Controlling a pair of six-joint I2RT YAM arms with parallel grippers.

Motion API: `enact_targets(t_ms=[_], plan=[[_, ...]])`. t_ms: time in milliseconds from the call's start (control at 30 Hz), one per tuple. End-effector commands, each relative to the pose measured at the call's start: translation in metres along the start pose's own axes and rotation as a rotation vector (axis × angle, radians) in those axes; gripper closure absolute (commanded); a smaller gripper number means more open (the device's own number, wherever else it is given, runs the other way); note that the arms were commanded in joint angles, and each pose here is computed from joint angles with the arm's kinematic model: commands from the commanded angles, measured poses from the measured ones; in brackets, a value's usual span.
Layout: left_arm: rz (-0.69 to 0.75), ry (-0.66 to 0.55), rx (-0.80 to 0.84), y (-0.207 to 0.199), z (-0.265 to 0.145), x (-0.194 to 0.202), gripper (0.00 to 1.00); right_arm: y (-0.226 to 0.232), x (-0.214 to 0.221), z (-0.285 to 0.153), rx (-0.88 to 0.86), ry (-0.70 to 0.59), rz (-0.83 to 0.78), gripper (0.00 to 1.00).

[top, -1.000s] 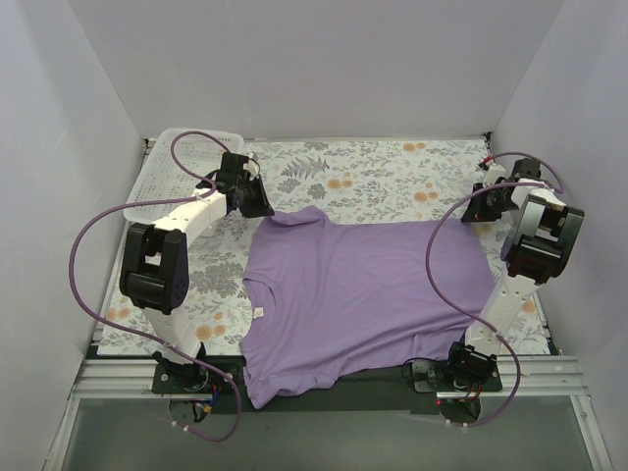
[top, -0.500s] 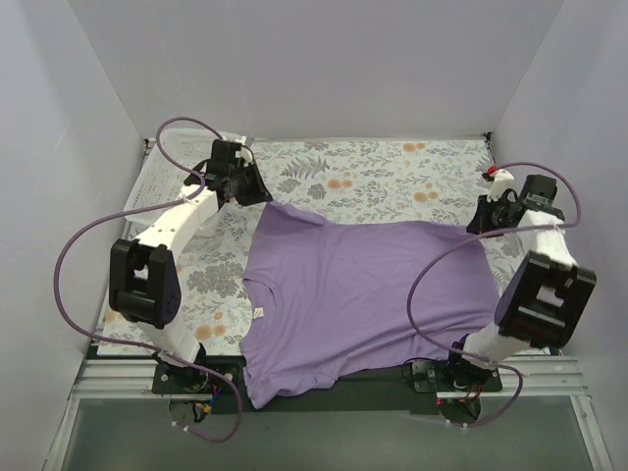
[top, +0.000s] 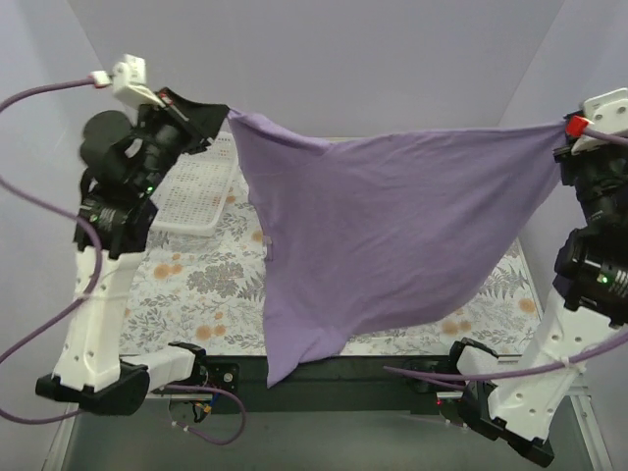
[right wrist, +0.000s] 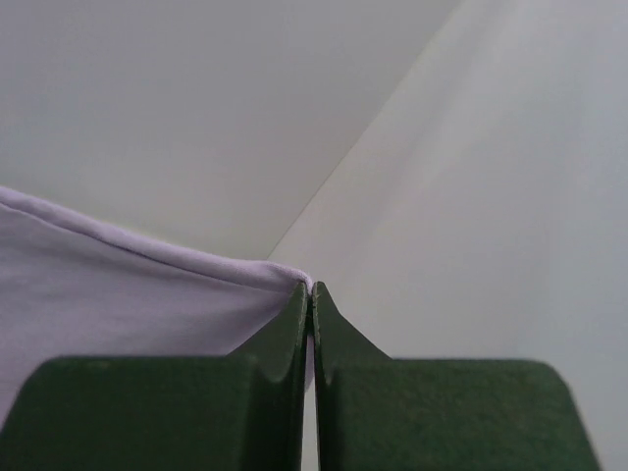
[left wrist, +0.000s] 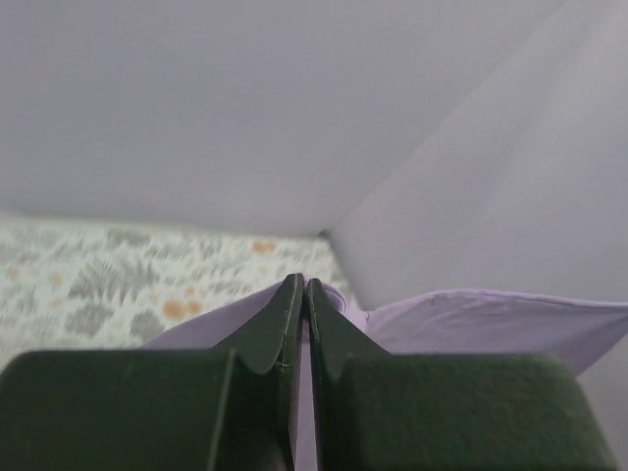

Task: Fold and stack the t-shirts
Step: Flatten the tshirt out

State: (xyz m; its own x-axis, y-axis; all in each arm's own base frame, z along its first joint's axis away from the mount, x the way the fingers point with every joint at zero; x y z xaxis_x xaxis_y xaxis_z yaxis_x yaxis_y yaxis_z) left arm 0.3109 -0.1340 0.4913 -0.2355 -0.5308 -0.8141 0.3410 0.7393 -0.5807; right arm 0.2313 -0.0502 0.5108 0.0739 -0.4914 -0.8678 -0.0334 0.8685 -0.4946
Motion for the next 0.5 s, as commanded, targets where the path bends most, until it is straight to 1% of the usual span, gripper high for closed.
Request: enact_targets(t_ms=[0,33,67,100,133,233,267,400,467], plan=[[-0.01,-0.27,0.122,-0.064,-0.079,-0.081,1.0,-0.033,-0.057,-0.036,0.209,-0.079,-0.009,0.99],[-0.01,-0.31,0.142,-0.073,-0.093,-0.092,1.0,-0.04,-0.089,-0.055,0.258,-0.147,-0.037,0.99],[-0.018,-0.346,0.165,-0.082,-0.106,-0.101,1.0,-0.046,-0.095,-0.058,0.291,-0.155,-0.024,0.99],[-0.017,-0.412,0.208,-0.098,-0.132,-0.118,1.0,-0.048,-0.109,-0.067,0.308,-0.19,-0.027,0.99],[-0.016,-0.445,0.225,-0.105,-0.143,-0.126,1.0,-0.051,-0.127,-0.079,0.332,-0.236,-0.034,0.99],[-0.018,-0.537,0.3,-0.128,-0.182,-0.148,1.0,-0.055,-0.149,-0.098,0.384,-0.3,-0.045,0.99],[-0.02,-0.552,0.313,-0.132,-0.188,-0.152,1.0,-0.057,-0.161,-0.111,0.412,-0.338,-0.061,0.99],[-0.028,-0.586,0.367,-0.144,-0.205,-0.16,1.0,-0.069,-0.182,-0.141,0.518,-0.408,-0.088,0.99],[-0.029,-0.6,0.385,-0.149,-0.209,-0.163,1.0,-0.073,-0.19,-0.149,0.538,-0.444,-0.103,0.99]])
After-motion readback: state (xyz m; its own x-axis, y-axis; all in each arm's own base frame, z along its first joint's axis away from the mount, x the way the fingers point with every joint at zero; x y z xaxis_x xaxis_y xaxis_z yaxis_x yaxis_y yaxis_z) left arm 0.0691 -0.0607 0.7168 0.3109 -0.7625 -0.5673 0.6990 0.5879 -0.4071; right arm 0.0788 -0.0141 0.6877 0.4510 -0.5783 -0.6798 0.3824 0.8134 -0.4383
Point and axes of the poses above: each gripper's point midway between its finger pads, its own z axis out along the fingers, its own y axis along the line the jaws close on, x = y × z, the point moved 3 cm from there along -z, back along the fingers
